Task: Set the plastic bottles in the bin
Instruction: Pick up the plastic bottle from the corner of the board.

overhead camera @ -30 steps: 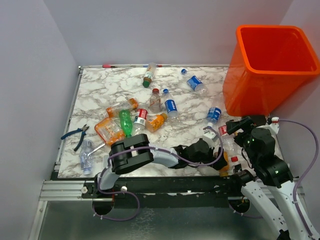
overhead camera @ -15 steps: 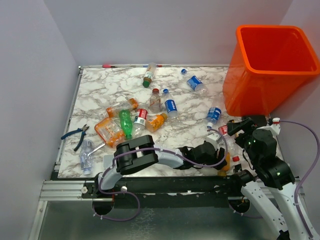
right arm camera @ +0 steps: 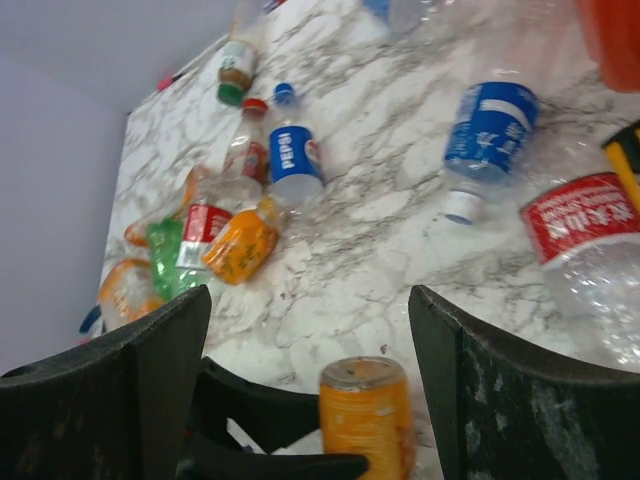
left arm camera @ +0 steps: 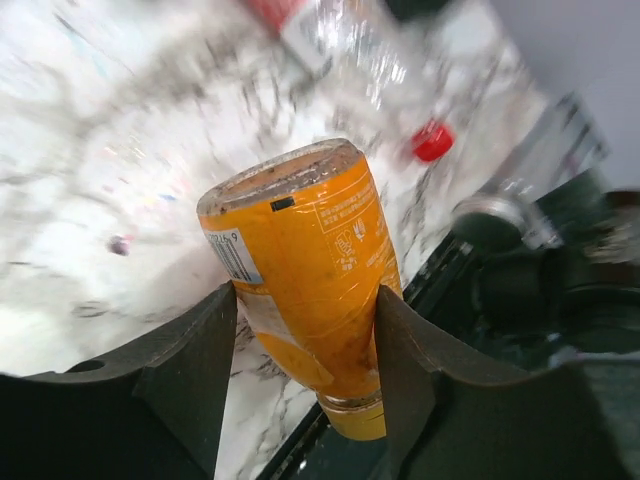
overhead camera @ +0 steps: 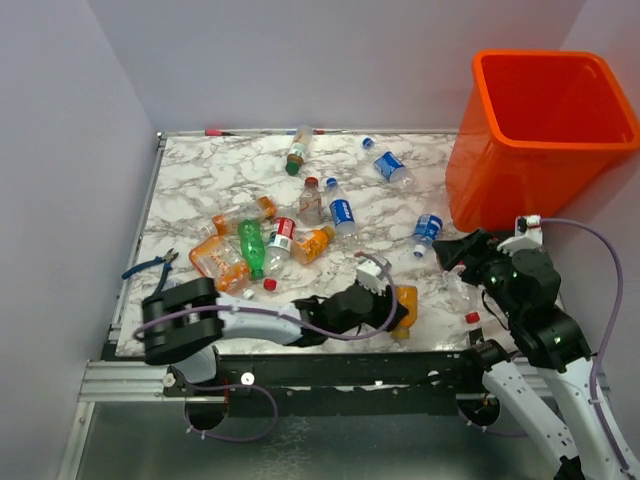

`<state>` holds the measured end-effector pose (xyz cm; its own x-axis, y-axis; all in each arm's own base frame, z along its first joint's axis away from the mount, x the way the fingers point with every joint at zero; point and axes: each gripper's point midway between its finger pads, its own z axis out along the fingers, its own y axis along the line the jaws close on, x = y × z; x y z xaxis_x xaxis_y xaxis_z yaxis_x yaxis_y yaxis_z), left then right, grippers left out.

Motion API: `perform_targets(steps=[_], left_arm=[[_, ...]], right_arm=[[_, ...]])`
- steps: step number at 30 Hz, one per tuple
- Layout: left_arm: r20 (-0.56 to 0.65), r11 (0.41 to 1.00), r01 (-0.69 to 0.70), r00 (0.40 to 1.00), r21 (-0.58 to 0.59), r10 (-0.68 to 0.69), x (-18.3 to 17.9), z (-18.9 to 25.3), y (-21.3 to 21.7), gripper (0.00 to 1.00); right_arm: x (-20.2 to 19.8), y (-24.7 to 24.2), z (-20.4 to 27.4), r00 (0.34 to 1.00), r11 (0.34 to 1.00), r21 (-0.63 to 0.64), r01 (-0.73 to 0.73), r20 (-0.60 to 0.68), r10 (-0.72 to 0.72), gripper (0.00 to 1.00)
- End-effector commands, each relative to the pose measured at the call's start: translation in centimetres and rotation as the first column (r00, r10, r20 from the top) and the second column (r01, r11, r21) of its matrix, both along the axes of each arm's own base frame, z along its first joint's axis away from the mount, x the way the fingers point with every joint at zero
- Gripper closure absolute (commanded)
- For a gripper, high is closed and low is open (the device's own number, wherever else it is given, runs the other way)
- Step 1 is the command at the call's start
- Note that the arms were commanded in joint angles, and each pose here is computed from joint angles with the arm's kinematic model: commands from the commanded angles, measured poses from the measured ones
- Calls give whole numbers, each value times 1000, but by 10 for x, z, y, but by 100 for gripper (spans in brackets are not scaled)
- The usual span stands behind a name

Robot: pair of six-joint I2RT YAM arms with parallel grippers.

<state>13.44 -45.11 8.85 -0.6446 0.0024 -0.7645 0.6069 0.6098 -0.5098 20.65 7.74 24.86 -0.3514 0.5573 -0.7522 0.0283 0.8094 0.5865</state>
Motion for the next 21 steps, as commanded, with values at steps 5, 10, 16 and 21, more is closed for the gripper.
perform_targets(steps=[5, 10, 16, 21], left_arm=[[31, 808, -419, 881, -413, 472, 83, 148, 144, 64], [-67, 598, -528, 781, -603, 621, 102, 199, 213, 67], [-167, 428, -563, 721, -707, 672, 104, 223, 244, 67], [-199, 375, -576, 698, -726, 687, 108, 228, 249, 68]], right_arm=[[2, 87, 75, 848, 875, 12, -484, 255, 465, 17], [6, 122, 76, 751, 767, 112, -632, 333, 571, 20], [2, 173, 78, 644, 652, 118, -749, 360, 675, 20], [4, 212, 77, 645, 659, 99, -746, 354, 677, 16]])
